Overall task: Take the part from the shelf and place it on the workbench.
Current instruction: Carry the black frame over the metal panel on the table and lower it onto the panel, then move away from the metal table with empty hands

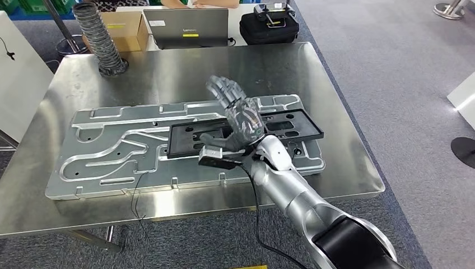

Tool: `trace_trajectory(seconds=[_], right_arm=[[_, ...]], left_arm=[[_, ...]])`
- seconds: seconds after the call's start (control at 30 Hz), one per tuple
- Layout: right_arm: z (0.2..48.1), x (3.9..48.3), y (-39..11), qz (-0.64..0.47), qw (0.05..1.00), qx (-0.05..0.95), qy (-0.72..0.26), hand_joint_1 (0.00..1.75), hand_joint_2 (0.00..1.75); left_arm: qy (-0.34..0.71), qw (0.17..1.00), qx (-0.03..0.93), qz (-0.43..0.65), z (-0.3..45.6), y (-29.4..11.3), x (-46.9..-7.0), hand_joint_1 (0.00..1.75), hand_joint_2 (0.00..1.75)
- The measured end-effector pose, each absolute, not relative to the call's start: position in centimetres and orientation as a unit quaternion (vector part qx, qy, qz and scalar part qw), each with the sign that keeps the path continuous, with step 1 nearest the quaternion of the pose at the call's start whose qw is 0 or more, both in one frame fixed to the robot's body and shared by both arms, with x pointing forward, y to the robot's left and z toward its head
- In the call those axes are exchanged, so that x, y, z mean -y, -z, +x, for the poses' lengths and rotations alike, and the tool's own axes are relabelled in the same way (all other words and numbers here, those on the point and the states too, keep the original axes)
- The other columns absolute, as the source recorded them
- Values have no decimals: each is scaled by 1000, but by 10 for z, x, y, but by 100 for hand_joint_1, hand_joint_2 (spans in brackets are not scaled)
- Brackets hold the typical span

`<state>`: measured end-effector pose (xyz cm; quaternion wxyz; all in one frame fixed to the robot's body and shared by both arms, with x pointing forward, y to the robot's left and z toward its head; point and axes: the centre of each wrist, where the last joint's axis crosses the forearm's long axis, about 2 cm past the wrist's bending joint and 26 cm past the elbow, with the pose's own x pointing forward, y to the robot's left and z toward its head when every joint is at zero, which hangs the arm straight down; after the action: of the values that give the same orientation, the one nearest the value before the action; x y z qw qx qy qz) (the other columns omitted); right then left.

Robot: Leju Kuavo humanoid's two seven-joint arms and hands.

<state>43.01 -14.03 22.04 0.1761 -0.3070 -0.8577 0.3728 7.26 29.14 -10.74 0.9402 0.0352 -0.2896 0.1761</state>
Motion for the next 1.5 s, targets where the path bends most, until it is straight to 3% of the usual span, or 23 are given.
trace_trajectory(seconds=[0.23,0.4,0.6,0.83,1.5], right_arm=[[414,222,-288,-319,182,930,-3,0,0],[373,306,-302,-392,115,907,104,0,0],[305,393,-275,-532,91,833,120,0,0],[241,440,-219,-630,153,758,77,0,0],[172,452,-112,-663,342,666,24,0,0]], left_arm=[[-196,937,289,32,60,109,-293,0,0],[-210,934,286,34,51,111,-296,0,0],[-218,933,284,35,49,111,-300,0,0],[-224,933,281,28,51,111,-301,0,0],[-227,930,287,32,48,111,-305,0,0]])
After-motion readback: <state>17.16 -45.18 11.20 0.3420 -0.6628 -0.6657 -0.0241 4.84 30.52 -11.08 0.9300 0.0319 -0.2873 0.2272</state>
